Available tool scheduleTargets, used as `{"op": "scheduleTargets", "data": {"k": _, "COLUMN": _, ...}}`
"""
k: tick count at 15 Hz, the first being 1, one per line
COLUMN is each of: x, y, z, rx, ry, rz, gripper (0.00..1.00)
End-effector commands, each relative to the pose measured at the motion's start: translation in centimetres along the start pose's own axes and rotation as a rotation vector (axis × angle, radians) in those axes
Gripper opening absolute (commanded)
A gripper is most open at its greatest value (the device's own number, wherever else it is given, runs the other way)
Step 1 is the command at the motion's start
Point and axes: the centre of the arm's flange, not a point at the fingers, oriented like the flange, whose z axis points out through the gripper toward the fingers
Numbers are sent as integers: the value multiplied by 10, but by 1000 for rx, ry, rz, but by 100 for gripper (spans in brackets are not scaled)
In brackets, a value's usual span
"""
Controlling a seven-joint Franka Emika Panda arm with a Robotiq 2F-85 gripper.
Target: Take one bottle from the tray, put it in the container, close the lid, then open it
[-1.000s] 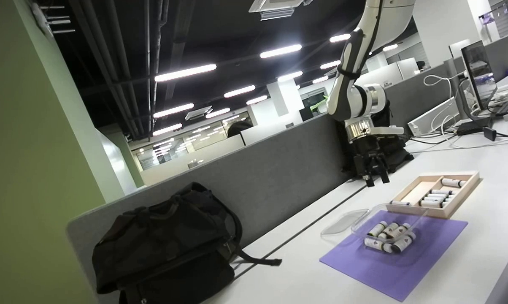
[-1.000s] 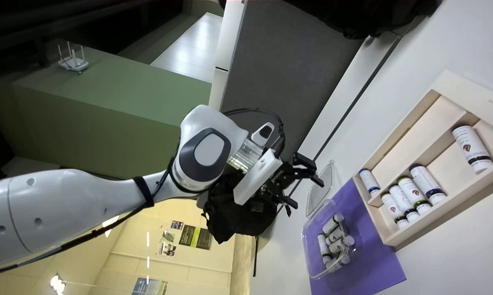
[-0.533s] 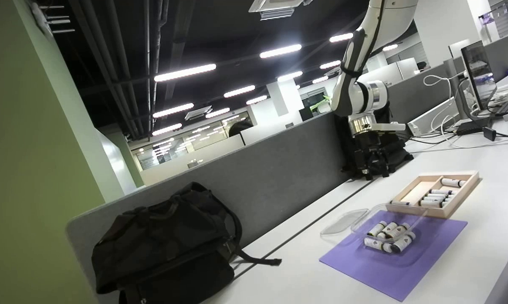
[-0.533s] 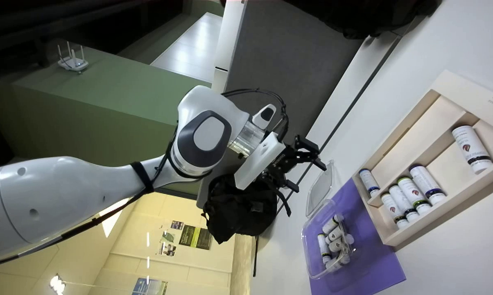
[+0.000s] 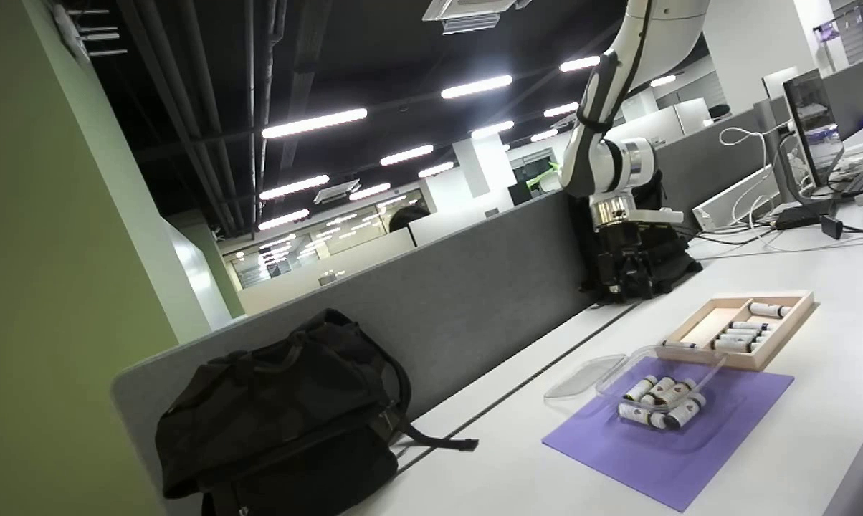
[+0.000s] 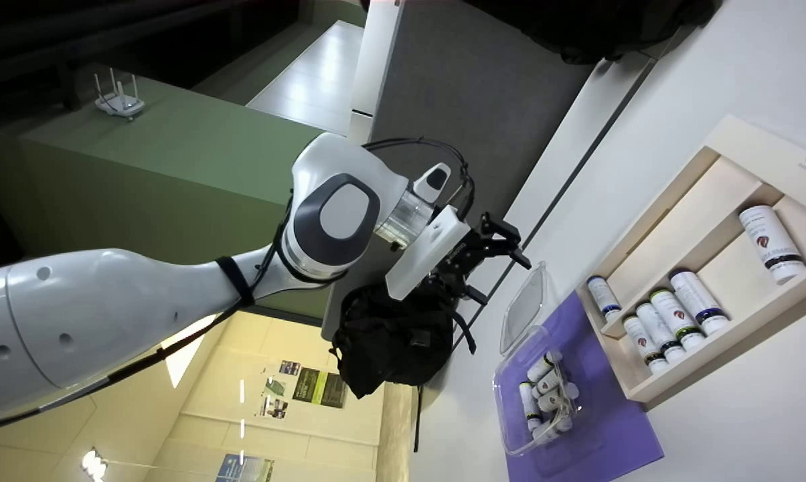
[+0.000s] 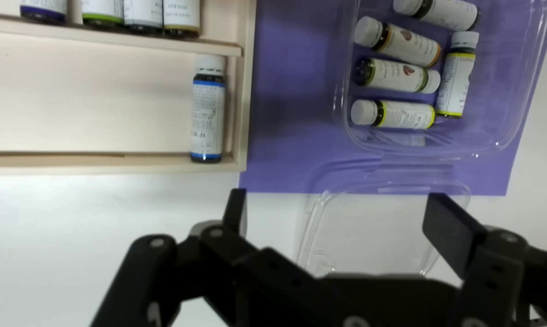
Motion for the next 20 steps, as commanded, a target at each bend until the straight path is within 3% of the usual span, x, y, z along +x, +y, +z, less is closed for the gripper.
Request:
{"op": "scheduleTargets", "data": {"k": 1, "x": 40, "y": 27, "z": -19, "rx": 40, "ry": 77, "rz": -32, "gripper": 100}}
{"op": "scheduleTargets", "data": {"k": 6, "x": 97, "y": 62, "z": -28, "rx": 192, "ry": 119, "rz": -46, "gripper": 100}}
{"op": "scheduleTargets", "data": {"k": 9, "x": 126, "y": 79, "z": -15, "rx": 261, "ry": 82, "rz": 25, "gripper": 100}}
{"op": "scheduleTargets", "data": {"k": 10, "x": 73, "y": 56, "z": -17, "rx": 212, "ry": 97, "rz": -23, "gripper": 100}}
{"op": "scheduleTargets", "data": {"k": 20, "x": 92, "y": 73, "z": 2, "rx": 250, "ry": 98, "rz": -2, "gripper": 100}}
